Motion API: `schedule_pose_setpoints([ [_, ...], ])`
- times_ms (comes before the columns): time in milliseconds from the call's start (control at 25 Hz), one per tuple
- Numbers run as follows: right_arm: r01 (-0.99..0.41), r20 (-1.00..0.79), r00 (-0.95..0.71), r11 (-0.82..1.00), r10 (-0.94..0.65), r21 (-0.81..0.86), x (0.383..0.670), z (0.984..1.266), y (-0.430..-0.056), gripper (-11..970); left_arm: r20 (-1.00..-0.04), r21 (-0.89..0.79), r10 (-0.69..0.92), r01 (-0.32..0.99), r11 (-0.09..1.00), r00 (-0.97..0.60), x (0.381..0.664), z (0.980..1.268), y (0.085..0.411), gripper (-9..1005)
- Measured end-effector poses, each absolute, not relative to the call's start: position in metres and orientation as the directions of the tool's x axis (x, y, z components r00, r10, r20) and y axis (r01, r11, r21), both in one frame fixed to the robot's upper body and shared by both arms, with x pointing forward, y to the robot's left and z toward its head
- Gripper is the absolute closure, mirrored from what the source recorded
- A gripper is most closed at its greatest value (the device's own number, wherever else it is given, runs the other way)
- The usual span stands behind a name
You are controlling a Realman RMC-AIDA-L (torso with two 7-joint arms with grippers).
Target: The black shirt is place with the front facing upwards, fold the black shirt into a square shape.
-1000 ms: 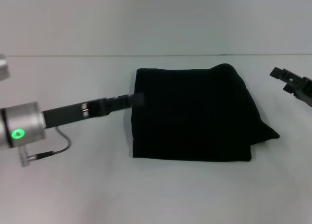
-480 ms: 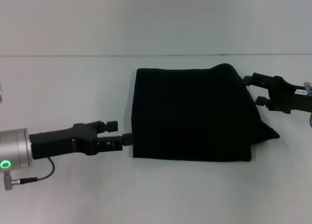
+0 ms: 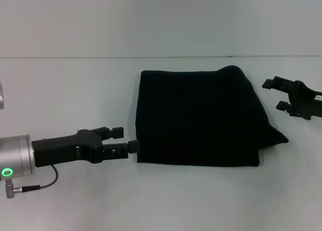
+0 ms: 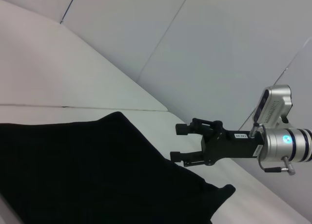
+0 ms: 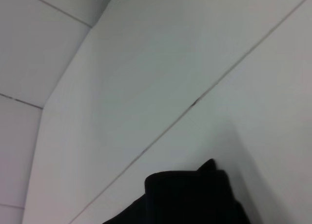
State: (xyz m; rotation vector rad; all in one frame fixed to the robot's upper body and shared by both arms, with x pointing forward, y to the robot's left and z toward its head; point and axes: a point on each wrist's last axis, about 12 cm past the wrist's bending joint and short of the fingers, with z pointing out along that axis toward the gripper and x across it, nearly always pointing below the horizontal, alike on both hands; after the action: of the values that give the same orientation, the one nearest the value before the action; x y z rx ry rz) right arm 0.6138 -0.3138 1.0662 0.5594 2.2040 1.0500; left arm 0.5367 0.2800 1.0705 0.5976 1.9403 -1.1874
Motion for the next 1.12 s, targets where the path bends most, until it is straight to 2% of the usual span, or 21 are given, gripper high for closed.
schedule_pose_setpoints([
  [760, 0.144, -0.280, -0.708, 0.520, 0.648, 0.842, 0.615, 1.068, -0.306, 18, -0.839, -0.470, 0.041, 0.761, 0.447, -0.543, 0.540, 1.075, 0.281, 45],
  [1120, 0.207, -0.222, -0.696, 0.486, 0.683, 0.849, 0.603, 1.056, -0.314, 19, -0.839, -0.471, 0.041, 0.761, 0.446, -0.543, 0.540, 1.075, 0.280, 45],
])
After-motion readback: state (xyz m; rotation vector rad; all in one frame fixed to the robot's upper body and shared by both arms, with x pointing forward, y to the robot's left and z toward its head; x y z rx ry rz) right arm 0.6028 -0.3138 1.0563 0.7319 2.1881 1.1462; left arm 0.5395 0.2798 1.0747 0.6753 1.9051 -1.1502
